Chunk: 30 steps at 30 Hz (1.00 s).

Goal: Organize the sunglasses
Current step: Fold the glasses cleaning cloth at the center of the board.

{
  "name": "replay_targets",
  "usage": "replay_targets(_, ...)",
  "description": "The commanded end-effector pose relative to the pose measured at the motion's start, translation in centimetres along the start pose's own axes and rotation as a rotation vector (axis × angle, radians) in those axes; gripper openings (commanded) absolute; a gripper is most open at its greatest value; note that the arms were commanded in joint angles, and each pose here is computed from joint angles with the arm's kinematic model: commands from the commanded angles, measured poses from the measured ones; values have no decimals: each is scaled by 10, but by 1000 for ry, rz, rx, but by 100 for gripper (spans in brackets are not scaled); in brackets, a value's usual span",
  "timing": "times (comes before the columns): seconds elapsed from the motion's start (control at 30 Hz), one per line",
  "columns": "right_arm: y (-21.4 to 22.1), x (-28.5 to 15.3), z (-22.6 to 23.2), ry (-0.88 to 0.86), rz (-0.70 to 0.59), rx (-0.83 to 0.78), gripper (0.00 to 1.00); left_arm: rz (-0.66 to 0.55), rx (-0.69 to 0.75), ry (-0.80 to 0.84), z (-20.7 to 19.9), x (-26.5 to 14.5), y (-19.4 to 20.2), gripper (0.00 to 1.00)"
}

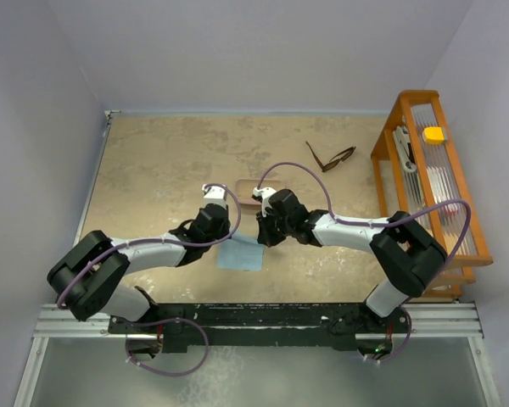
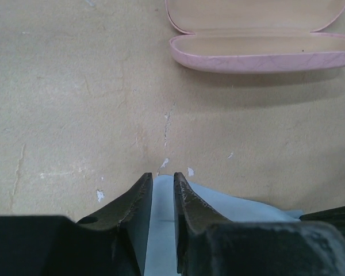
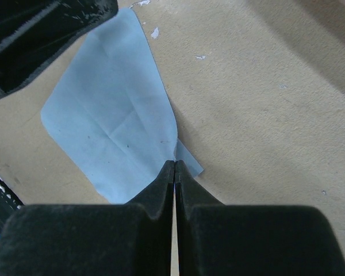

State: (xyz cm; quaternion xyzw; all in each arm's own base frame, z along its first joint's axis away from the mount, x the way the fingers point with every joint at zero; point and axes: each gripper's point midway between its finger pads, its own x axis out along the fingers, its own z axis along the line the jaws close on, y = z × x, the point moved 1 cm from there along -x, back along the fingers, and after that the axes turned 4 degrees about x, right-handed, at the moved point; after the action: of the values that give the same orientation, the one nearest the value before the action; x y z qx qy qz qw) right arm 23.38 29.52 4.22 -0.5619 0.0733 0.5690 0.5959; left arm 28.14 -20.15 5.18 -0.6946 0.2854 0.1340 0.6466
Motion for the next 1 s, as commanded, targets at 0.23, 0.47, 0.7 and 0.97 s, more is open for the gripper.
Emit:
replay_targets(0.23,-6,-2,8,-28,-17,-10,0,5,26,58,-12,14,-4,26)
replay_targets(0.47,-6,-1,7,-28,-15,-10,0,43,30,65,-12,16,8,27)
replay_targets(0.7,-4,0,6,-24,-11,-6,0,85,45,60,-10,18,19,26)
replay_targets(0.97,-6,0,7,-25,-12,-7,0,113,53,36,-4,17,28,21)
